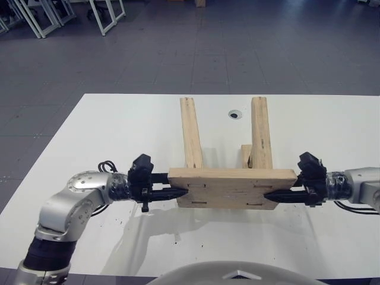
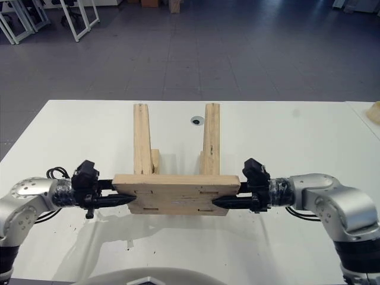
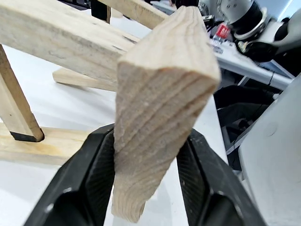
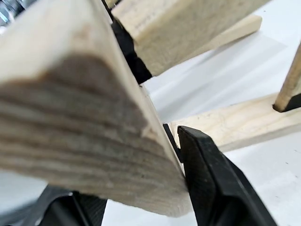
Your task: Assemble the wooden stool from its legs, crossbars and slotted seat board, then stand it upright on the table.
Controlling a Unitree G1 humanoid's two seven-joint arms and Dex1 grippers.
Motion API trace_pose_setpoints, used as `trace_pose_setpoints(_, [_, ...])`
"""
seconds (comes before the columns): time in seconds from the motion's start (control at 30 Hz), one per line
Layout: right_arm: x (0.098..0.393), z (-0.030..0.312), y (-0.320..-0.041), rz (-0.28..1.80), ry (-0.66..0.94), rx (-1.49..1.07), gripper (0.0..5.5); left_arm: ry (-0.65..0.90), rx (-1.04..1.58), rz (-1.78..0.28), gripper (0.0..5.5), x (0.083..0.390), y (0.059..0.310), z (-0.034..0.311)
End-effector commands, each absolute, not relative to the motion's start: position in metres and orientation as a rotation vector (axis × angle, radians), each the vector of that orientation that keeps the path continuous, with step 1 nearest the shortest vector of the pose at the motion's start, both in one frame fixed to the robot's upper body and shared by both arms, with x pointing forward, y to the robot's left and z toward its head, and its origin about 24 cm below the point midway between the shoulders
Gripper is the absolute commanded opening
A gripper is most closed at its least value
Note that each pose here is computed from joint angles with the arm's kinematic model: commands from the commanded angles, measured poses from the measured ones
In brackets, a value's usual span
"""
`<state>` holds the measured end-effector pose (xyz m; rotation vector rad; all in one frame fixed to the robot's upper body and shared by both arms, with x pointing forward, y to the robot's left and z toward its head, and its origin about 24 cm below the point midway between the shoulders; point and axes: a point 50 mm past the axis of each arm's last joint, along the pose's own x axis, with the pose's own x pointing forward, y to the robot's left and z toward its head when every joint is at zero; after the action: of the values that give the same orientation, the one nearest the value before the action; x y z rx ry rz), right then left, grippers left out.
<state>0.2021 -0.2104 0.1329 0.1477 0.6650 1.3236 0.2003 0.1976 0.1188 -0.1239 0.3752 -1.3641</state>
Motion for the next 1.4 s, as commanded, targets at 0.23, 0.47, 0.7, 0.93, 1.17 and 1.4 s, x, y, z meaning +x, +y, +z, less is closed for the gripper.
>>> trace_pose_setpoints(0.23, [0.201, 0.235, -0.186, 1.752, 0.624, 0.735, 2.04, 0.504, -0.642, -1.7, 1.77, 0.193, 0.207, 0.223])
trace_pose_setpoints(0.47, [0.234, 0.234, -0.186, 1.759, 0.788, 0.925, 2.04, 0.539, -0.825, -1.65, 1.77, 0.223, 0.211, 0.241])
trace_pose_setpoints(0.7, [0.276, 0.18, -0.176, 1.393, 0.918, 1.12, 2.04, 0.649, -1.027, -1.467, 1.77, 0.248, 0.208, 0.208])
trace_pose_setpoints(0.93, [0.309, 0.167, -0.171, 1.064, 0.872, 1.13, 2.04, 0.63, -1.109, -1.041, 1.77, 0.301, 0.215, 0.176])
trace_pose_setpoints(1.17, [0.322, 0.171, -0.18, 0.912, 0.826, 1.109, 2.71, 0.564, -1.101, -0.938, 2.46, 0.322, 0.222, 0.183])
trace_pose_setpoints(1.4, [0.328, 0.178, -0.204, 0.839, 0.733, 1.125, 3.99, 0.467, -1.109, -0.848, 3.52, 0.329, 0.249, 0.187])
